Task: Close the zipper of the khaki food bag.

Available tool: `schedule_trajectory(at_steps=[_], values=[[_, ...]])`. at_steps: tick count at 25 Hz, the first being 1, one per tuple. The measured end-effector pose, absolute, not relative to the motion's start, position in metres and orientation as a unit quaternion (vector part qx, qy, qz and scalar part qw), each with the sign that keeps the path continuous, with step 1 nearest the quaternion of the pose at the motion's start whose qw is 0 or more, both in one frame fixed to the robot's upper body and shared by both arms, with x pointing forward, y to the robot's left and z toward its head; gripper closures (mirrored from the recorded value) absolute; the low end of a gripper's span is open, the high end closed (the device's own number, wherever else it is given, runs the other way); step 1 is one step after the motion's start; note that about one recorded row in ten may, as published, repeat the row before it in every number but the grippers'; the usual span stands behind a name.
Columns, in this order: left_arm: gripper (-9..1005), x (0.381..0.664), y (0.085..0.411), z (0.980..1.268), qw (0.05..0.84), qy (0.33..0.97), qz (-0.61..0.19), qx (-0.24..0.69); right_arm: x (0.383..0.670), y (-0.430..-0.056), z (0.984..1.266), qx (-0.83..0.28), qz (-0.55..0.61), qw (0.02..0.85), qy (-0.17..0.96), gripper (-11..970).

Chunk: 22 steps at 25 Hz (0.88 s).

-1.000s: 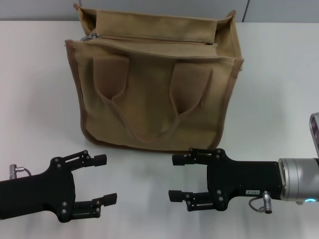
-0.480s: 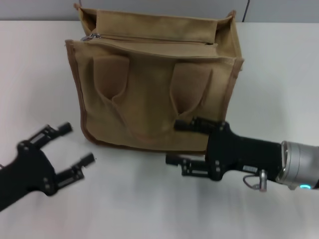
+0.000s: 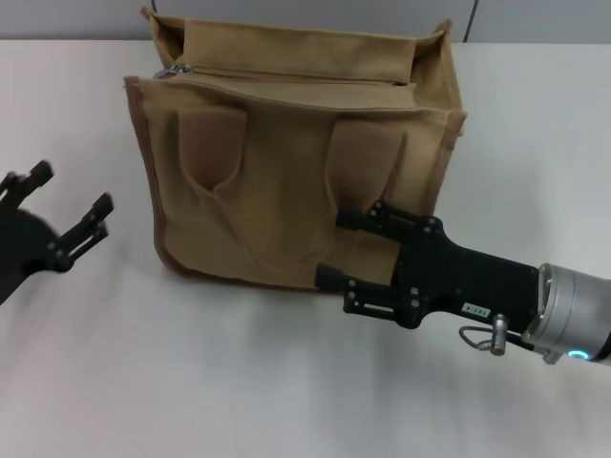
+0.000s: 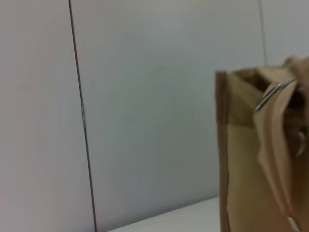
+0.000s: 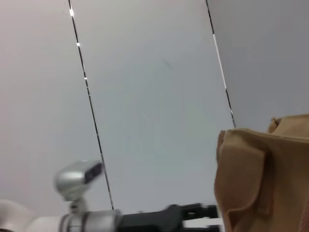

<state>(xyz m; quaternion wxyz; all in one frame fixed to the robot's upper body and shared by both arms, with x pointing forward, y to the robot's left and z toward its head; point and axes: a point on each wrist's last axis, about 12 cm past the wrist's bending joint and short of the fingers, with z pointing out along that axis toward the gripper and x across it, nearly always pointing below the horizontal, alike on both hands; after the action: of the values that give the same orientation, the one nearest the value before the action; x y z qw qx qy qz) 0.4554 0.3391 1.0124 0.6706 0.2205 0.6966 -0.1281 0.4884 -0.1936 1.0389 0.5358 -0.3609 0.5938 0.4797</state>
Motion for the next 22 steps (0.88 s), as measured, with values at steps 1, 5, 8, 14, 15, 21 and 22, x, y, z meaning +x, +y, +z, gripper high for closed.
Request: schedule_trajectory(at_steps=[1,5,8,14,15,21,22], values=[[167,0.462,0.336,1.012,0.668,0.699,-0.127,0.222,0.488,-0.194,1.039,-0.361,0.48,0.536,0.594,185],[168,0.484,0.329,1.018,0.675,0.696,-0.123,0.212,0.487,-0.193,1.038,-0.359,0.481,0.536,0.594,185],[169,0.489,0.333,1.023,0.692,0.687,-0.116,0.189,0.487,-0.193,1.038,-0.359,0.48,0.536,0.595,184],[170,0.492,0.33,1.027,0.699,0.677,-0.126,0.19,0.489,-0.194,1.039,-0.356,0.476,0.54,0.595,184],[170,0.493,0.325,1.028,0.697,0.672,-0.139,0.207,0.49,-0.194,1.039,-0.354,0.475,0.543,0.595,184],[171,0.492,0.313,1.035,0.697,0.648,-0.188,0.241,0.492,-0.195,1.04,-0.349,0.471,0.549,0.596,184],[171,0.494,0.311,1.037,0.7,0.645,-0.192,0.24,0.493,-0.195,1.04,-0.349,0.47,0.549,0.596,184]])
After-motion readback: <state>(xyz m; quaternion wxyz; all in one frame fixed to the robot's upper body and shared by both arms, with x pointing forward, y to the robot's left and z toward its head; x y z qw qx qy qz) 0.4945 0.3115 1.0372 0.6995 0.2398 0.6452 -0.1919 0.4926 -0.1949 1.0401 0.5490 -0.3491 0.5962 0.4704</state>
